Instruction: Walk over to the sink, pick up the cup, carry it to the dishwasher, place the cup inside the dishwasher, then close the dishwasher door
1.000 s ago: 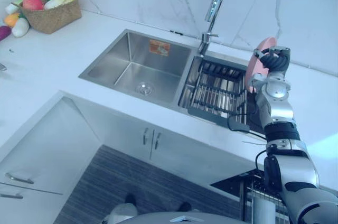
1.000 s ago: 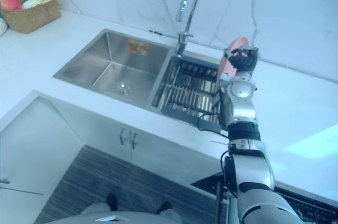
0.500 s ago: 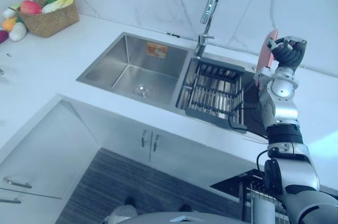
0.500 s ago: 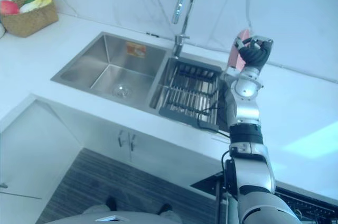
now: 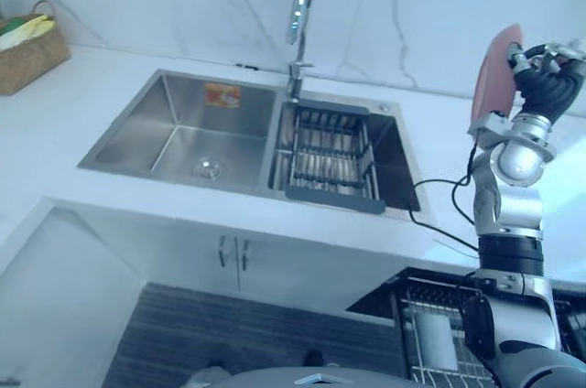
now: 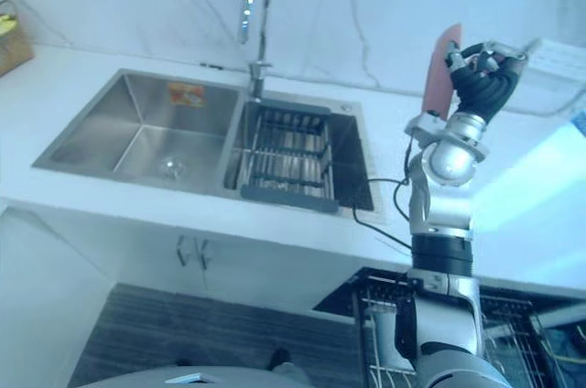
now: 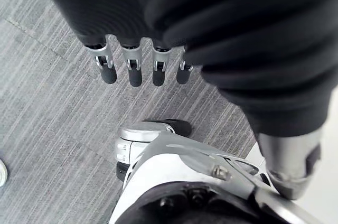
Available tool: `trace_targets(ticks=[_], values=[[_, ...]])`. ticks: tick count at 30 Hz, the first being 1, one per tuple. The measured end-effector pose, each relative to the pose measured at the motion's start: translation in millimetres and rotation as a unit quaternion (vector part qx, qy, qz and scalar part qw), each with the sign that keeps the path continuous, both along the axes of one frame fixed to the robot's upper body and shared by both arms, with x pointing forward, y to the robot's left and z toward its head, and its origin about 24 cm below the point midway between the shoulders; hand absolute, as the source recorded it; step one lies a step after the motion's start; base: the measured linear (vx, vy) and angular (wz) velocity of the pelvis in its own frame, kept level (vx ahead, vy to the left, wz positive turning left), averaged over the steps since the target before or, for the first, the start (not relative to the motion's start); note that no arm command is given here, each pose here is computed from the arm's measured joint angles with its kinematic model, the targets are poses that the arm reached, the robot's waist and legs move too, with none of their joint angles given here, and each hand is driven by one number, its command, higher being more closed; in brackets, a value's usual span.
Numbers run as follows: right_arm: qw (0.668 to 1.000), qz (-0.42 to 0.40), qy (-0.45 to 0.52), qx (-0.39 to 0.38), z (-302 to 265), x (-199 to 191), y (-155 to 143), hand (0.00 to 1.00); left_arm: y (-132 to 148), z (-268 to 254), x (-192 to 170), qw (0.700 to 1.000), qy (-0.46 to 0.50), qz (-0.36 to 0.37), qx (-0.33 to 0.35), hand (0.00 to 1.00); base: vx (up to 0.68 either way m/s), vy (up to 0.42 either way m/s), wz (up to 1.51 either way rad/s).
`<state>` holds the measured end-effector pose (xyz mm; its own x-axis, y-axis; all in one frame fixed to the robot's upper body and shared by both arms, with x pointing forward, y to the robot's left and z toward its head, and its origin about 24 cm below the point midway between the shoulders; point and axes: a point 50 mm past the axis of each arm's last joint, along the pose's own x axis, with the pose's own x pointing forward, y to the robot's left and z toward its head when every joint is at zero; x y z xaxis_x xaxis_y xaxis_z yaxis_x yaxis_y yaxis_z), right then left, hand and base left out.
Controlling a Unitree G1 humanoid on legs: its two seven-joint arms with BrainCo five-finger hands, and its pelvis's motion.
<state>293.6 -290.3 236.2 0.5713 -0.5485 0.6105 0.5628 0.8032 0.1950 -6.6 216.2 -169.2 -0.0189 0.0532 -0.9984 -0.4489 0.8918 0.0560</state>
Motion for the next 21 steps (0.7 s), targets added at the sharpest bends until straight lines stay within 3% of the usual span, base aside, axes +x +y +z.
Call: trace_targets(ticks=[11,21], values=[[0.997,-0.061,-0.047,-0.004,5.8,-45.0,-25.0,1.0,1.7,0.3,-12.6,0.999,0.045,0.014,-0.003,0.0,0.0,0.007,-0.27],[0.989,-0.147,-0.006,0.004,-20.9,-84.5,-60.1,1.0,-1.9,1.5,-30.0,0.994,0.091,0.057,-0.012,0.0,0.02,0.03,-0.27]])
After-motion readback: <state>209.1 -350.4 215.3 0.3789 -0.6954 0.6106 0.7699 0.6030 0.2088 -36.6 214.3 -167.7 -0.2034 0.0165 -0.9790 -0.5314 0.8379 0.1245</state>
